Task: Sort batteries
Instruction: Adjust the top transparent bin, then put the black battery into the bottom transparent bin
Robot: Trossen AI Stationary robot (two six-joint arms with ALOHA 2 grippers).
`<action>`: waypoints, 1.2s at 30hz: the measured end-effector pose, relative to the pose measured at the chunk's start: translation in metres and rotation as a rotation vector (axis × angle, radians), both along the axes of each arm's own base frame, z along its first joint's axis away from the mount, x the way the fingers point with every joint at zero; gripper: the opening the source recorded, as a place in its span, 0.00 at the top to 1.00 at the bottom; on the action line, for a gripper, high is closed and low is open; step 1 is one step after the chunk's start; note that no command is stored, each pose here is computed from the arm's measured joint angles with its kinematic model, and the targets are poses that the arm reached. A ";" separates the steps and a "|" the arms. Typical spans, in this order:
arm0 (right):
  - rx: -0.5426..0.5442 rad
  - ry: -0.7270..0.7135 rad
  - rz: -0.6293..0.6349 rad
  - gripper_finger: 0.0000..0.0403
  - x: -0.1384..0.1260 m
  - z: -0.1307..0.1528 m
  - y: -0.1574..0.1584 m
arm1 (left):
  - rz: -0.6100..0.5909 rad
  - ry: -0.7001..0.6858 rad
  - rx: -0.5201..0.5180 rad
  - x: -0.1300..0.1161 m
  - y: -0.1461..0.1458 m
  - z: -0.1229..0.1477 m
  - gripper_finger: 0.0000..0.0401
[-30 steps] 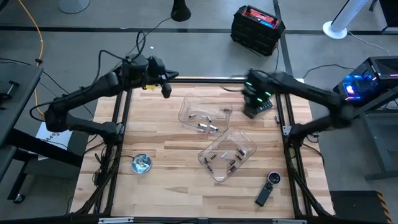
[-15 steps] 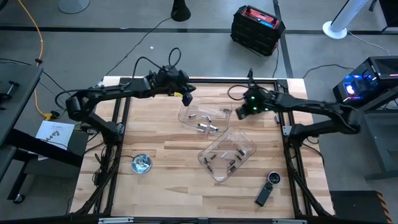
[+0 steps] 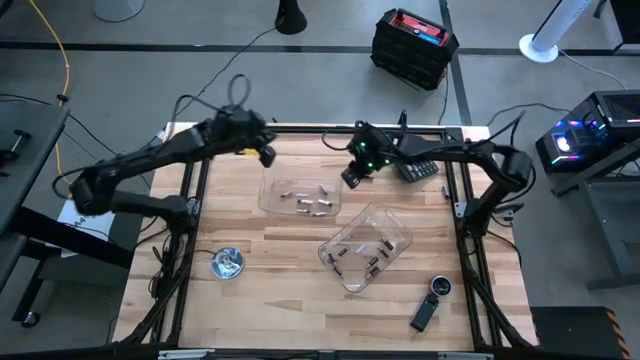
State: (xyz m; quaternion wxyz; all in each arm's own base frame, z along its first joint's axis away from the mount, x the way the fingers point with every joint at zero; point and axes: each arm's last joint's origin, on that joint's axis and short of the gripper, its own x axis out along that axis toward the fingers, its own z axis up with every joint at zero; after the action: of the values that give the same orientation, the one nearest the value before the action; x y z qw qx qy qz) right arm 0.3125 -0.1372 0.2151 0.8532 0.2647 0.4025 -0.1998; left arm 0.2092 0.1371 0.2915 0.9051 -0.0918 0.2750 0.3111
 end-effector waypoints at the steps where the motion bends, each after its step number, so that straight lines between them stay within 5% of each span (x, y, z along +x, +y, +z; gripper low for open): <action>1: -0.016 0.031 0.016 0.95 0.000 0.003 -0.002 | 0.021 -0.011 0.004 -0.008 -0.002 -0.001 1.00; 6: -0.011 0.178 0.054 0.86 -0.021 -0.004 -0.019 | 0.087 -0.069 -0.026 -0.038 -0.013 -0.009 1.00; 11: 0.071 0.250 0.052 0.66 -0.044 -0.033 -0.032 | 0.117 -0.119 -0.101 -0.047 -0.021 -0.020 1.00; 15: 0.038 0.253 0.125 0.52 -0.039 -0.044 -0.030 | 0.124 -0.128 -0.142 -0.047 -0.022 -0.024 1.00; 19: -0.036 0.301 0.171 0.48 -0.029 -0.059 -0.028 | 0.123 -0.141 -0.135 -0.044 -0.020 -0.024 1.00; 24: -0.046 0.400 0.193 0.51 -0.025 -0.085 -0.030 | 0.123 -0.171 -0.121 -0.043 -0.019 -0.022 1.00; 28: -0.027 0.418 0.170 0.71 -0.026 -0.089 -0.031 | 0.131 -0.179 -0.130 -0.043 -0.019 -0.022 1.00; 31: -0.033 0.404 0.171 0.93 -0.031 -0.074 -0.028 | 0.138 -0.195 -0.136 -0.042 -0.019 -0.021 1.00; 36: -0.078 0.358 0.117 0.93 -0.053 -0.020 -0.016 | 0.131 -0.253 -0.101 -0.040 -0.017 -0.015 1.00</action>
State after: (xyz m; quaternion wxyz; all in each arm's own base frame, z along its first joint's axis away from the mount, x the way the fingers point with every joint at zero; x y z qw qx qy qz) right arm 0.2598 -0.1530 0.1955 0.7877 0.1678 0.5546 -0.2090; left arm 0.1693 0.1203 0.2766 0.9045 -0.1933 0.1673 0.3415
